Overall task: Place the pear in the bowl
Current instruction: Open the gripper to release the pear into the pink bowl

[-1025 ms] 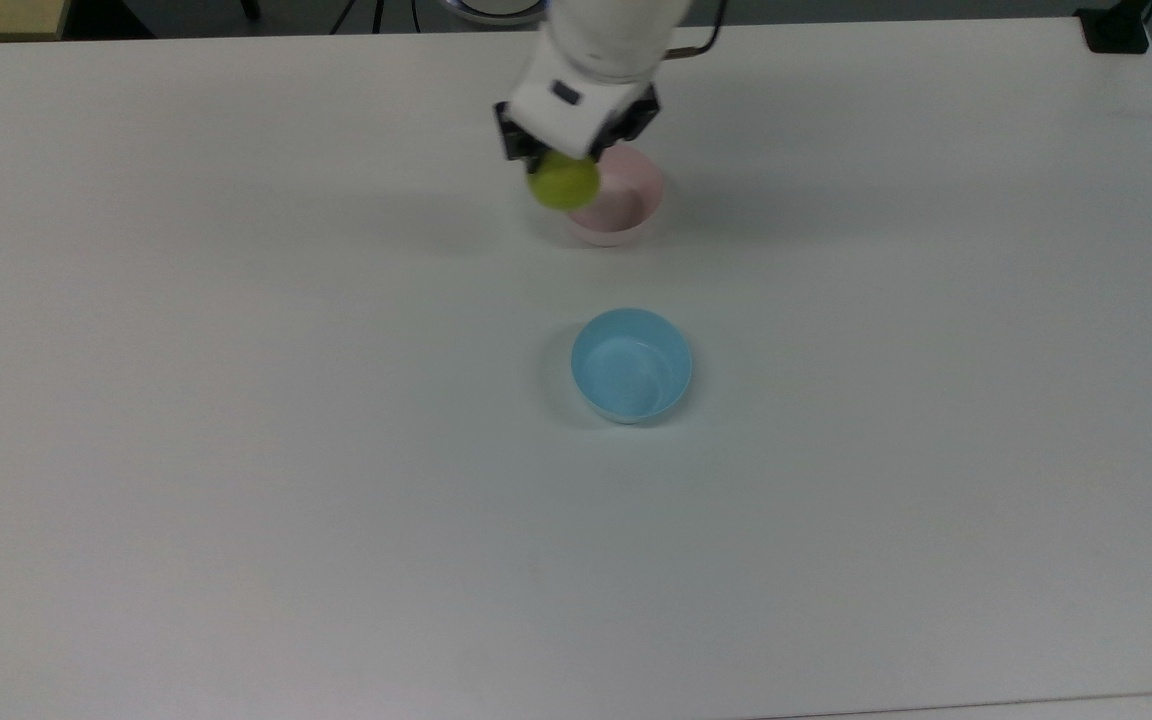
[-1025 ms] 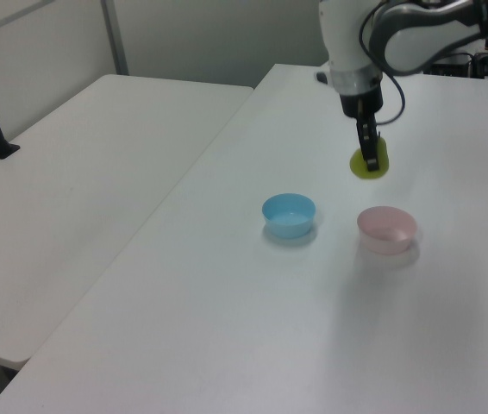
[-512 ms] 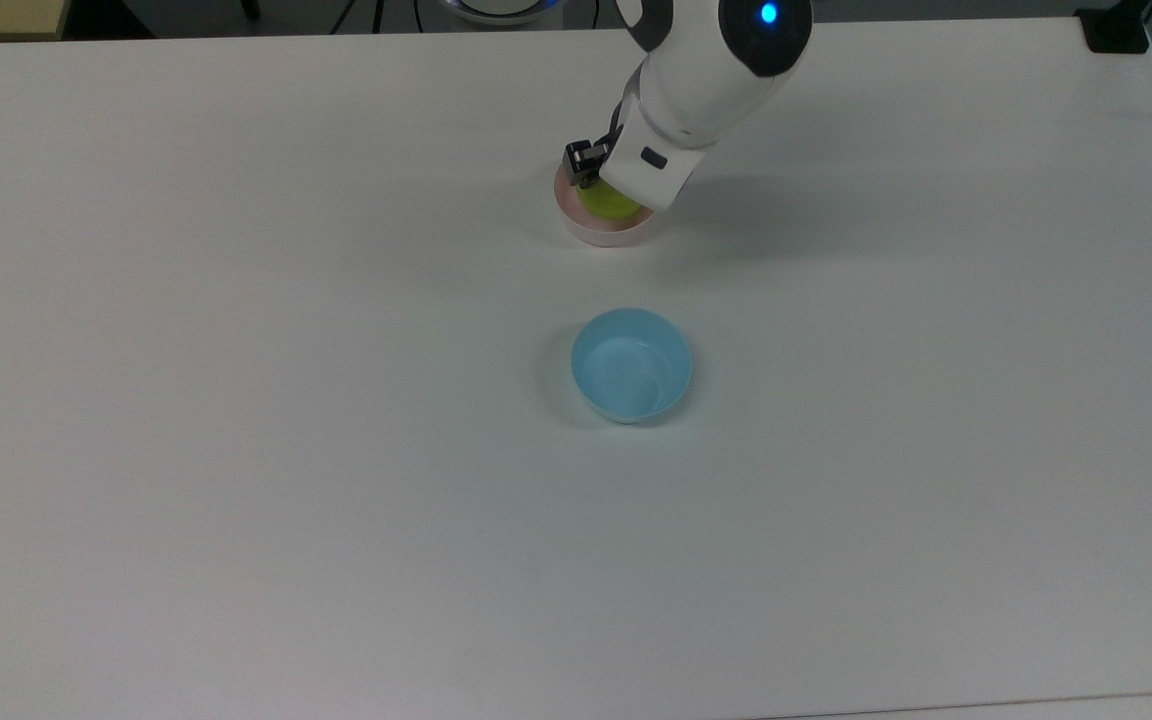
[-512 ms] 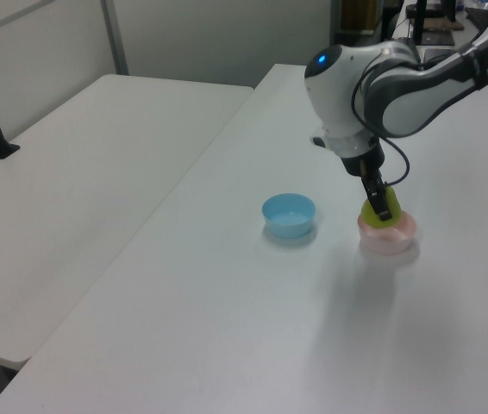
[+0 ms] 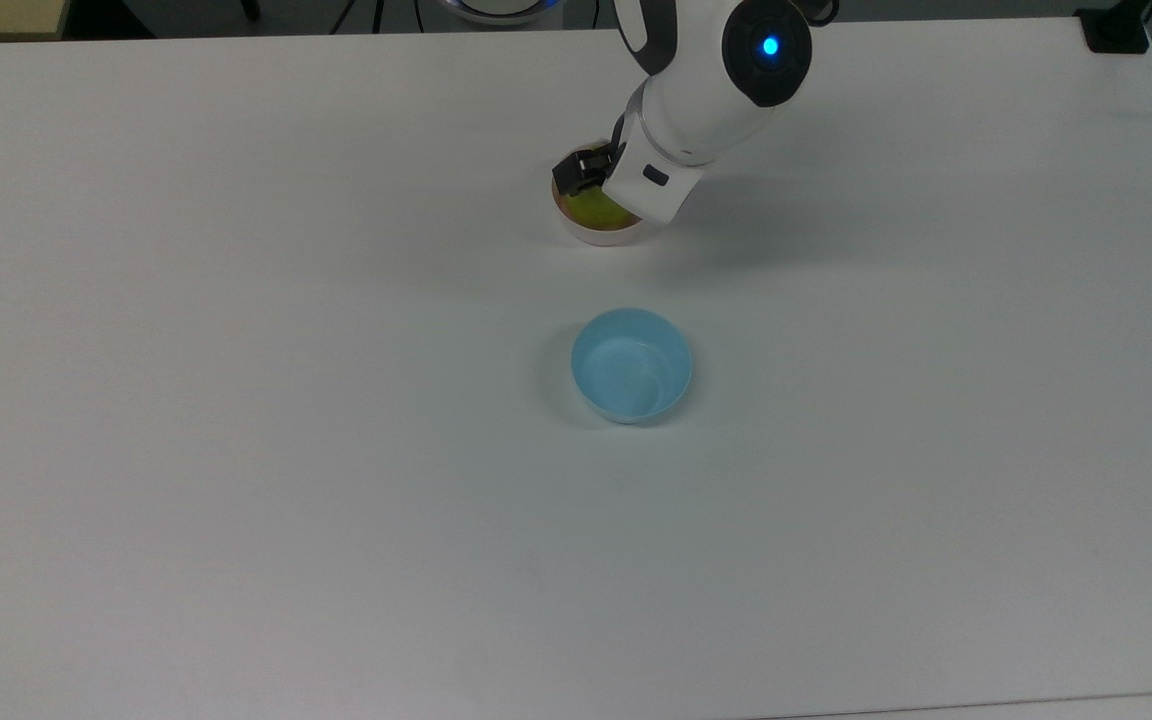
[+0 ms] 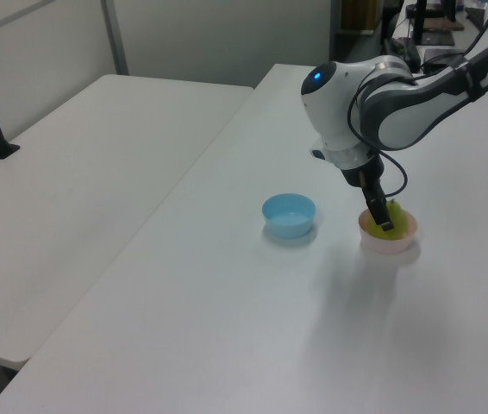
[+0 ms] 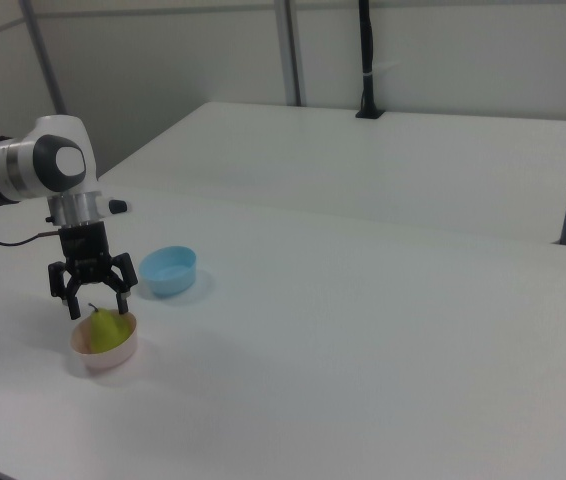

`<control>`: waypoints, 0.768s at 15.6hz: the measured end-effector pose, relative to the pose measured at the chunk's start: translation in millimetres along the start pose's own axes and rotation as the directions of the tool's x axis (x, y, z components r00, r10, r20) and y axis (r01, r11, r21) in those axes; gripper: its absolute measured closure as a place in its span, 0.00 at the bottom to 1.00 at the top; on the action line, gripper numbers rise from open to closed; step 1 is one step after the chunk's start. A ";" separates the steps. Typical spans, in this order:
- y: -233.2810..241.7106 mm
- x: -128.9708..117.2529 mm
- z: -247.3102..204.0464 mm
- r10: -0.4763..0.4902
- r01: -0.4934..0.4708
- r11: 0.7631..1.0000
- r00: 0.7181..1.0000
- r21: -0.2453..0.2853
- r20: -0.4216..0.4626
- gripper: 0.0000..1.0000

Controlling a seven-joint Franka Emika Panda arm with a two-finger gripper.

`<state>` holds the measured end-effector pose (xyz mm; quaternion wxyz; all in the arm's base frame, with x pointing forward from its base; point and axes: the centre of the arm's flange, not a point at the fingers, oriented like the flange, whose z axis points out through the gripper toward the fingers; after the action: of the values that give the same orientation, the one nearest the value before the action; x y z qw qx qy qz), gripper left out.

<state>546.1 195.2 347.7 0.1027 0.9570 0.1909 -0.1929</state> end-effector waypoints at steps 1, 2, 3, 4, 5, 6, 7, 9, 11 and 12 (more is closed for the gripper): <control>1.4 -0.4 -4.8 0.002 -0.002 1.000 1.000 0.001 -0.010 0.00; 4.3 -1.3 -13.0 0.007 -0.007 1.000 1.000 0.002 -0.027 0.00; 9.1 -3.4 -24.7 0.015 -0.015 1.000 0.999 0.005 -0.050 0.00; 17.8 -7.2 -38.3 0.030 -0.029 1.000 0.997 0.011 -0.078 0.00; 31.2 -12.9 -54.5 0.053 -0.051 0.999 0.992 0.020 -0.111 0.00; 49.8 -20.9 -71.5 0.083 -0.079 0.996 0.986 0.033 -0.146 0.00; 72.3 -30.5 -87.3 0.121 -0.114 0.992 0.976 0.049 -0.179 0.00; 122.7 -52.7 -110.8 0.211 -0.192 0.976 0.950 0.104 -0.230 0.00; 171.6 -73.2 -121.0 0.297 -0.266 0.952 0.920 0.151 -0.255 0.00; 192.1 -81.2 -121.7 0.331 -0.296 0.941 0.908 0.166 -0.258 0.00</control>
<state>594.8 27.5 514.5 0.0449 0.9973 0.0349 -0.0467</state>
